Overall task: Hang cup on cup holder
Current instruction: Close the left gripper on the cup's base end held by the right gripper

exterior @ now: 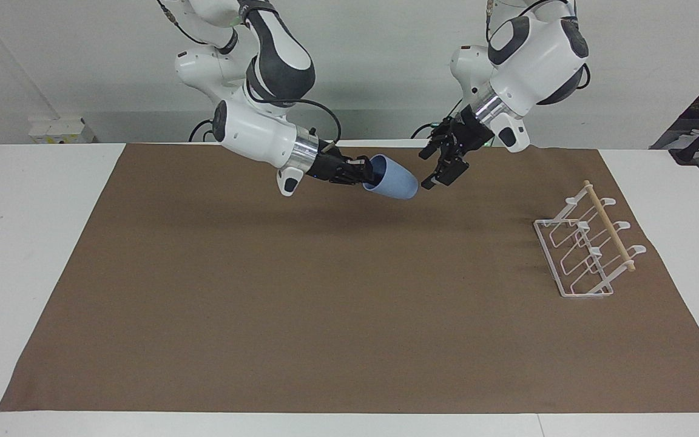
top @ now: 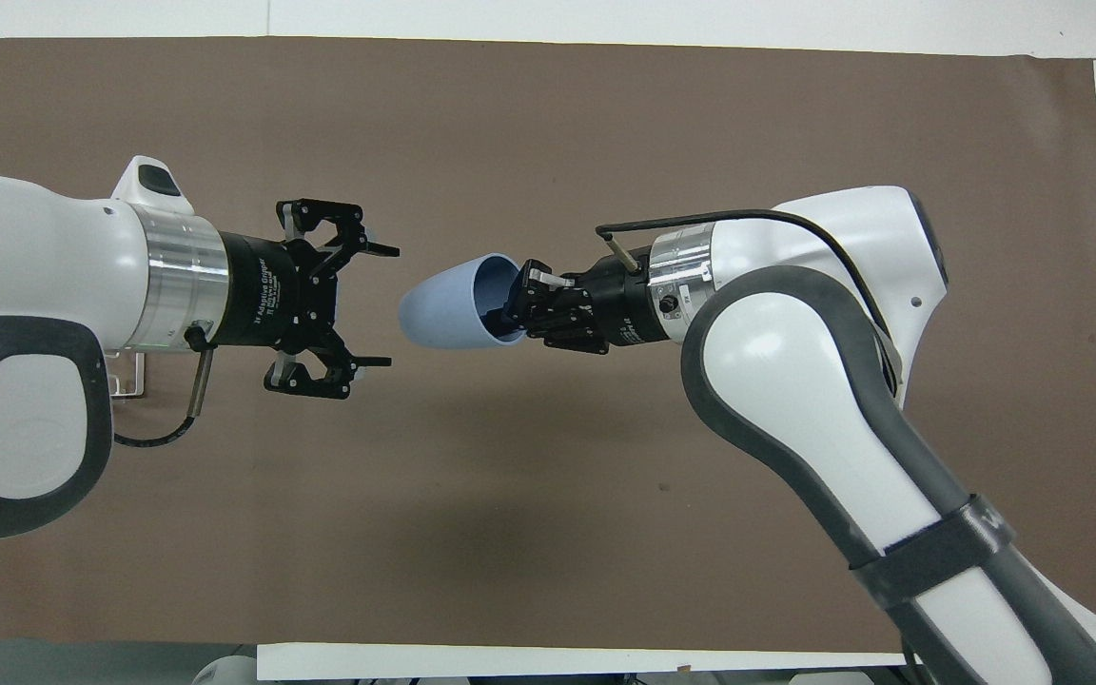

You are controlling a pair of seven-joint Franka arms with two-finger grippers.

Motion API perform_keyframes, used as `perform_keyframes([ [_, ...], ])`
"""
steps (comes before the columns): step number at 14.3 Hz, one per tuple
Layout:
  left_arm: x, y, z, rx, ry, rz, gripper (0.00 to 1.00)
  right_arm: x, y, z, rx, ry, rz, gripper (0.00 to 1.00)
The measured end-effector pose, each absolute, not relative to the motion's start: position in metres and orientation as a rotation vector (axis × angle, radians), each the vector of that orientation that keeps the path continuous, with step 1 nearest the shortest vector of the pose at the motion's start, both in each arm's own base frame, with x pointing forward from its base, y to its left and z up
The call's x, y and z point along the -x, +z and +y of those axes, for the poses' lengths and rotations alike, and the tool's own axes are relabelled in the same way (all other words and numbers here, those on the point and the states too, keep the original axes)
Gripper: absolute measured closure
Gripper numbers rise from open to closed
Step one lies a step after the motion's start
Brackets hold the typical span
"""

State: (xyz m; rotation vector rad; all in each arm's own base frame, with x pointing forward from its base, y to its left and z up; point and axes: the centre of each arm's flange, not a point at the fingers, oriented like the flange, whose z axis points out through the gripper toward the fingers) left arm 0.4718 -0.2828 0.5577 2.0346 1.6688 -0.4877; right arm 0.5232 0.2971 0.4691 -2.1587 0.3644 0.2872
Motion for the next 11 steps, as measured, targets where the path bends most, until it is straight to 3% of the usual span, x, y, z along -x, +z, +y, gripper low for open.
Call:
perform_keyframes([
  [9,-0.470,0.525,-0.322,-2.009,-0.496,1.713,0.01,-0.523,0.469,0.297,2.159,0.287,0.365,0.96],
  [10,-0.469,0.525,-0.324,-2.002,-0.505,1.714,0.03,-0.523,0.469,0.297,2.159,0.287,0.365,0.96],
  [11,-0.468,0.526,-0.326,-1.988,-0.526,1.715,0.12,-0.523,0.469,0.297,2.159,0.287,0.365,0.96],
])
